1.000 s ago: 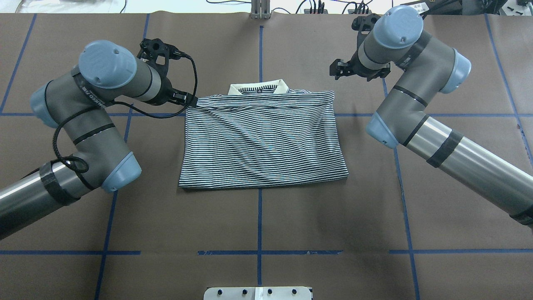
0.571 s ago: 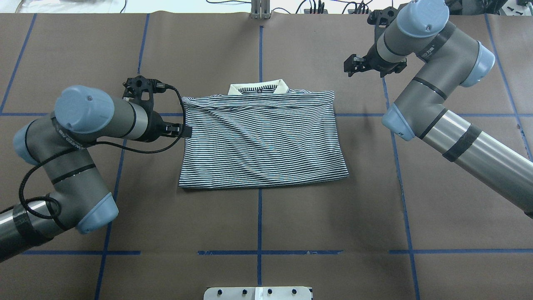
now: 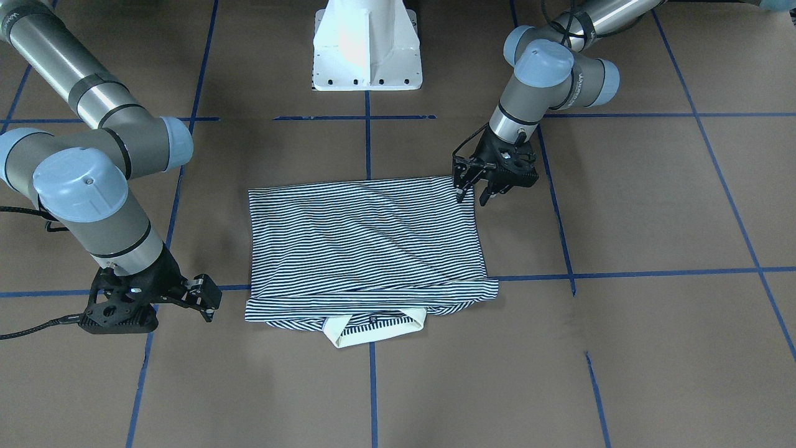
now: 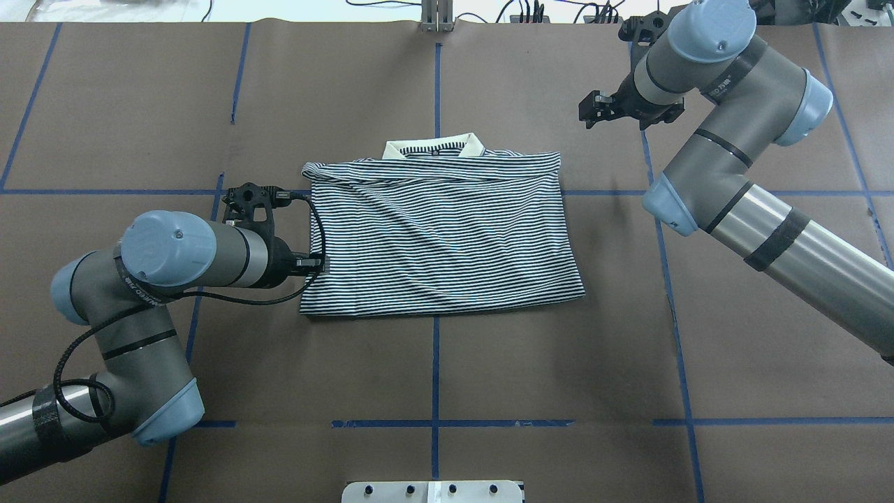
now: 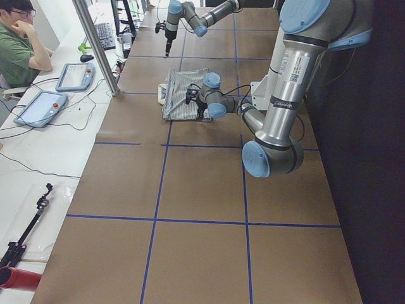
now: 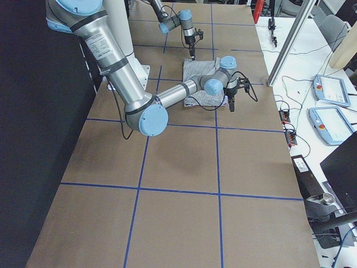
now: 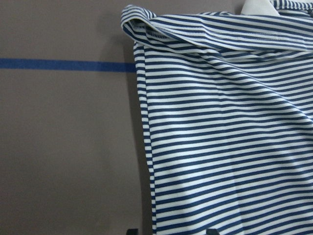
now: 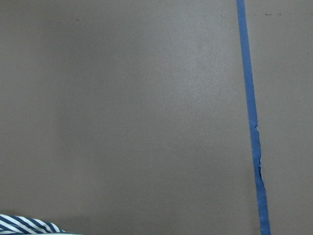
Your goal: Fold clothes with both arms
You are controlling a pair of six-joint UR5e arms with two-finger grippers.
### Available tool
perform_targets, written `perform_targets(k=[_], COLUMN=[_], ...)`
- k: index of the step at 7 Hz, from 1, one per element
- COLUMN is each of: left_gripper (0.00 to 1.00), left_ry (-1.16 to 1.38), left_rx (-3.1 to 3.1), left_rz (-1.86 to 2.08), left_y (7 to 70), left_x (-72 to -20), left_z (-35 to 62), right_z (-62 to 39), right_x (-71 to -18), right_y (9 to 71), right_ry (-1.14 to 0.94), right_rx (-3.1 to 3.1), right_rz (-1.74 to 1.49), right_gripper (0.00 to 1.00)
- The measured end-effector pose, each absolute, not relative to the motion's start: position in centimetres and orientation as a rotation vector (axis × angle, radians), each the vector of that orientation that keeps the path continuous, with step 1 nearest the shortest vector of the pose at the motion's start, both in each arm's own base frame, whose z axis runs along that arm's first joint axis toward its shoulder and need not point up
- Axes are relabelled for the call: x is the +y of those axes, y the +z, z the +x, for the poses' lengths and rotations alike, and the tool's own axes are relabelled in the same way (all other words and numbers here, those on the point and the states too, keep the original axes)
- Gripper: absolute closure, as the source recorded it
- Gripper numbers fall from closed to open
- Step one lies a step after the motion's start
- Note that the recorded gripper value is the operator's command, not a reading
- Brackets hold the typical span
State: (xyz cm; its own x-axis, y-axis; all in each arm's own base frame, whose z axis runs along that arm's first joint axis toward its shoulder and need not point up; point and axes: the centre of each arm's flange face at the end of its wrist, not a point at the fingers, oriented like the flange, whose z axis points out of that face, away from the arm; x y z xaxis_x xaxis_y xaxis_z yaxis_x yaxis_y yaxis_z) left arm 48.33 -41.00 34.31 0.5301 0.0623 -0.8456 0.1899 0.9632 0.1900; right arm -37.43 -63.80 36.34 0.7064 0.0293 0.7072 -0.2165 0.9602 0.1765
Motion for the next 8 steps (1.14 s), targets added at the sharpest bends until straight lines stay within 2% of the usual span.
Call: perform_targets(k=[6, 7, 8], left_gripper=[0.45, 0.54, 0.79], left_ry=[-0.053, -0.048, -0.043], left_rx=[0.993, 0.997, 1.003], left_rz=[0.25, 0.249, 0.248], left_y=[35.6, 35.4, 35.1], left_x=[-38.9, -38.6, -38.2], left_z=[49.6, 49.7, 49.8], right_z=[-37.4, -37.4, -37.4], right_x=[-63.8, -63.8, -63.8], right_y=[36.5, 36.5, 36.5], right_ry=[0.139, 0.139, 0.139], right_rx=[-0.775, -0.775, -0.774], right_rz=[0.255, 0.255, 0.256], right_gripper=[0.0, 0.0, 0.0])
